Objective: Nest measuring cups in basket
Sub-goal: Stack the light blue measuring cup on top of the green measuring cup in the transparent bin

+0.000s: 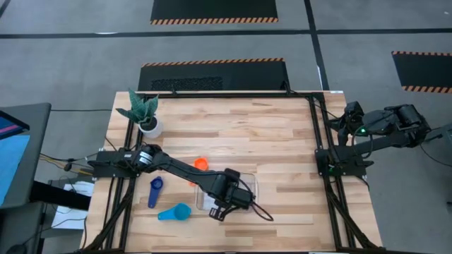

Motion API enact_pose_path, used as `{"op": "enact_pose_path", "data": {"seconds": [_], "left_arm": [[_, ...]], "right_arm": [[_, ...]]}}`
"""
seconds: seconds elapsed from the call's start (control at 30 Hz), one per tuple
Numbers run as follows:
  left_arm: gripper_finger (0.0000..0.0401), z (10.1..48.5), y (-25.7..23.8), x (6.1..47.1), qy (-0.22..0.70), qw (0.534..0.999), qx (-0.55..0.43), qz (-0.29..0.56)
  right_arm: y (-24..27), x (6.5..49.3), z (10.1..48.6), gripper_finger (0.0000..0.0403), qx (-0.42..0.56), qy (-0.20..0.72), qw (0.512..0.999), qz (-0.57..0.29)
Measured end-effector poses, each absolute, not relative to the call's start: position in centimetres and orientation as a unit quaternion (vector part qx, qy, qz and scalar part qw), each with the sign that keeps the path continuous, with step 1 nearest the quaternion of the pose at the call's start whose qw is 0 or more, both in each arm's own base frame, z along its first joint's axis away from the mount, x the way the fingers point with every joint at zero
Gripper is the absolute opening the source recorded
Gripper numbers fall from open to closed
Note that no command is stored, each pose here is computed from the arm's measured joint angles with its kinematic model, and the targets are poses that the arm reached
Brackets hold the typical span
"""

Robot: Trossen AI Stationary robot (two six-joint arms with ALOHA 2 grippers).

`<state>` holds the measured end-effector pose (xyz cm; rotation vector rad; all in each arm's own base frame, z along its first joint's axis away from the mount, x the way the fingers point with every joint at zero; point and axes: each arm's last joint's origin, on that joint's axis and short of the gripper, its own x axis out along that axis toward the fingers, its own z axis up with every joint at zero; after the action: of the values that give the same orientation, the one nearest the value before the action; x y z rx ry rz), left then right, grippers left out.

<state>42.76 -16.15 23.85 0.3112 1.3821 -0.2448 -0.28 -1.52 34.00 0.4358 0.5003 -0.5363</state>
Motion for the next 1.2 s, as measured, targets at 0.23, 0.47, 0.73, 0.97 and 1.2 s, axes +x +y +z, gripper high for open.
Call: {"op": "enact_pose_path", "data": {"seconds": [0.23,0.47,0.73,0.97,1.2], "left_arm": [[0.0087,23.9,-15.9,42.7,0.638,0.762,0.098,-0.04],[0.0087,23.9,-15.9,42.7,0.638,0.764,0.091,-0.028],[0.0087,23.9,-15.4,42.9,0.635,0.766,0.099,-0.015],[0.0087,24.6,-13.8,41.9,0.687,0.72,0.097,0.014],[0.0087,28.4,-11.8,40.1,0.686,0.724,0.014,0.073]], "right_arm": [[-1.5,-0.3,34.0,0.0026,0.212,0.242,0.91,-0.26],[-1.5,-0.3,34.0,0.0026,0.213,0.242,0.91,-0.26],[-1.5,-0.3,34.0,0.0026,0.212,0.242,0.91,-0.26],[-1.5,-0.3,34.0,0.0026,0.211,0.243,0.911,-0.26],[-1.5,-0.3,34.0,0.0026,0.211,0.243,0.911,-0.26]]}}
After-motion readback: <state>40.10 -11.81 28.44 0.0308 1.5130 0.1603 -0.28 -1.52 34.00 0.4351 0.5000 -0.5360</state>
